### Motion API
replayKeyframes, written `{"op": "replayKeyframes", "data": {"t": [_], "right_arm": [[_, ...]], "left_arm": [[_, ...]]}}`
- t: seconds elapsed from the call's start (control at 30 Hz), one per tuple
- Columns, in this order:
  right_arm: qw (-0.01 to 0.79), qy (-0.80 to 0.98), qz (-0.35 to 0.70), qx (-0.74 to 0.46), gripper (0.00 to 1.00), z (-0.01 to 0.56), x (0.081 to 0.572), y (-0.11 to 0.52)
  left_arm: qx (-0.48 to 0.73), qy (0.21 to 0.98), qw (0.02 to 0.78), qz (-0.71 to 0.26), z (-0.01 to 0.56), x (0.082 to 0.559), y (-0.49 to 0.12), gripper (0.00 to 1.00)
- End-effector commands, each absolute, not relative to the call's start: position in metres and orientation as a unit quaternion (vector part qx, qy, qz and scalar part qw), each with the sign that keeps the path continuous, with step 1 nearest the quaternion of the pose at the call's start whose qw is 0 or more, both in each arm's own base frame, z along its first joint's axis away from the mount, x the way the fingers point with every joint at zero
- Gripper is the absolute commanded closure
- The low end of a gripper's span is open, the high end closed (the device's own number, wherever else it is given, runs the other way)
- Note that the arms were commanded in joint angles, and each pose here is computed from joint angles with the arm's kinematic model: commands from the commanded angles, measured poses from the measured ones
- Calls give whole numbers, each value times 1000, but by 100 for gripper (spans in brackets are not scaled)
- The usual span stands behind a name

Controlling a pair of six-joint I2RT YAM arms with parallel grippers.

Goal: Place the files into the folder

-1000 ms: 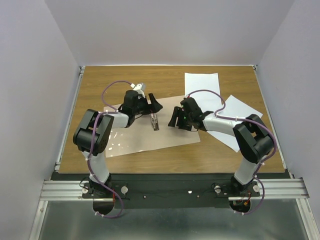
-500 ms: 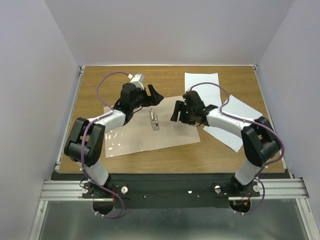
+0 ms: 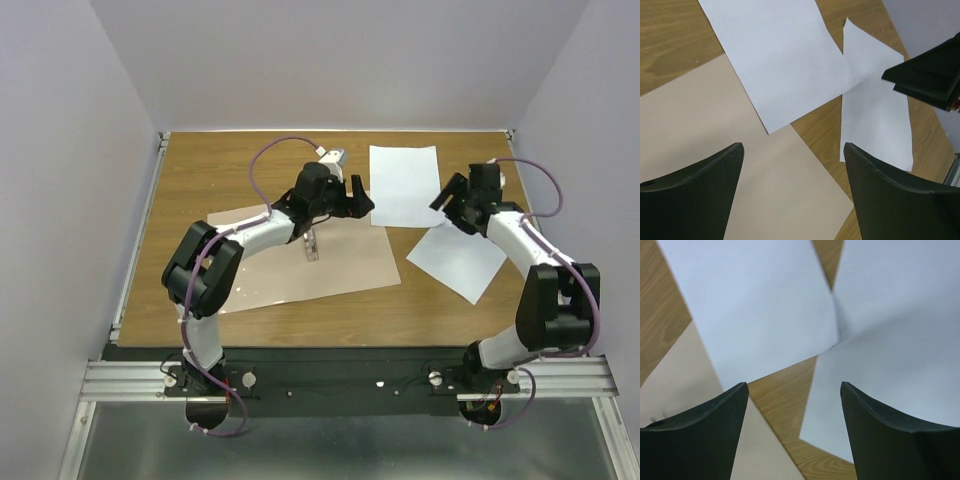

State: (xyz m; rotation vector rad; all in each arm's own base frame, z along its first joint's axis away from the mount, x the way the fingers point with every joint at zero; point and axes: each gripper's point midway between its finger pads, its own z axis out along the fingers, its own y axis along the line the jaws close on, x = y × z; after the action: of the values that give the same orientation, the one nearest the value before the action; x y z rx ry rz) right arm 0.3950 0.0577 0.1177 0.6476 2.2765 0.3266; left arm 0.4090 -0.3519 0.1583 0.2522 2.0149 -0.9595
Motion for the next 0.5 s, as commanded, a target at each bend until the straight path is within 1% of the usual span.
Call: {"op": "replayKeyframes", "data": {"t": [0.0, 0.1, 0.23, 0.33, 0.47], "right_arm": [[315, 904, 92, 273, 18, 79, 389, 24], [302, 903, 81, 295, 19, 65, 401, 5], [295, 906, 89, 290, 22, 56, 416, 6], [295, 905, 91, 292, 26, 51, 427, 5], [289, 905, 103, 294, 34, 44, 438, 9]], "left_arm": [[113, 822, 415, -375, 143, 405, -365, 10], [113, 824, 410, -375, 141, 402, -365, 10], [110, 825, 414, -368, 141, 397, -359, 10], [109, 826, 415, -367, 142, 393, -355, 10], [105, 830, 412, -362, 137, 388, -350, 10]]}}
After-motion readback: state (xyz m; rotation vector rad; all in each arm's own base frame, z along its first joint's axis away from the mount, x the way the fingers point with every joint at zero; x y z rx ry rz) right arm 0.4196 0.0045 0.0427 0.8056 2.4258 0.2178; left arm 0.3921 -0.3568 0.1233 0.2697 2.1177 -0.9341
